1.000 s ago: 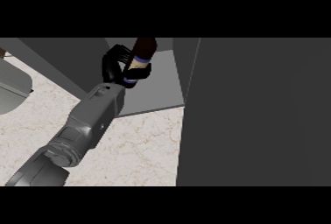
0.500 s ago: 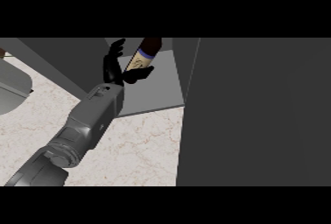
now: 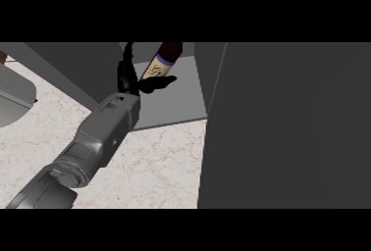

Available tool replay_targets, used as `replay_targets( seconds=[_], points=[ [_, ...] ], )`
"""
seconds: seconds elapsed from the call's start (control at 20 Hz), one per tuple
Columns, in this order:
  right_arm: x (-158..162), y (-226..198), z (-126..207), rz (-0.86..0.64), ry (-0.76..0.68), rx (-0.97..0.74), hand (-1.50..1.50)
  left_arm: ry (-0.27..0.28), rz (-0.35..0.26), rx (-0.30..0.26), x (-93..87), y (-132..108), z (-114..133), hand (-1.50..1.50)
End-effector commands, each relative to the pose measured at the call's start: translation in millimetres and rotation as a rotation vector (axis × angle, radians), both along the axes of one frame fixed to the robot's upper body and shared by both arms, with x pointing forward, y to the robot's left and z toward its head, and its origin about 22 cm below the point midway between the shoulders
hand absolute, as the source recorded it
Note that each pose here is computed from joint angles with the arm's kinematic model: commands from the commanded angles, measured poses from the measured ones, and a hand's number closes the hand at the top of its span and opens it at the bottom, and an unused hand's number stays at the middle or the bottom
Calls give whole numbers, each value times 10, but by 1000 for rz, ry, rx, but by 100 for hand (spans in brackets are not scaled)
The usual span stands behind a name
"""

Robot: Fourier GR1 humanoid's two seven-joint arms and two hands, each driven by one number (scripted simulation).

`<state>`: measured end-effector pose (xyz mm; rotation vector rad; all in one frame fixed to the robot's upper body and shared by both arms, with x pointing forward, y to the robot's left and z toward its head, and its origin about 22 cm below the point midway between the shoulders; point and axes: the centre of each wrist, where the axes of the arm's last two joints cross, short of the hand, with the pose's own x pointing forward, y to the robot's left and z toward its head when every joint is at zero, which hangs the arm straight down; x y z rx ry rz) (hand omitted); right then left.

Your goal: Pick up the wine, place it into the cabinet and close the cabinet

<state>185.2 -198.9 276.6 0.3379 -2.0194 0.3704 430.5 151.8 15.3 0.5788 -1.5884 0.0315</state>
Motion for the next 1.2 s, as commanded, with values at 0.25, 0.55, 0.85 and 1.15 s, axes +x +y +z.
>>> replay_targets(
  seconds=[0.25,0.55,0.85,1.15],
  points=[
    [-46,-14,32,-18,8,25,-150,-46,-256,-1,70,324,116,-150],
    [-118,-95,-14,-51,18,33,-150,-233,-471,-288,129,48,312,-150],
    [-191,-154,-18,-111,31,29,-150,-273,-581,-439,106,-349,390,-150],
    [-191,-136,74,-124,50,30,-150,-240,-660,-423,15,-457,316,-150]
  ],
)
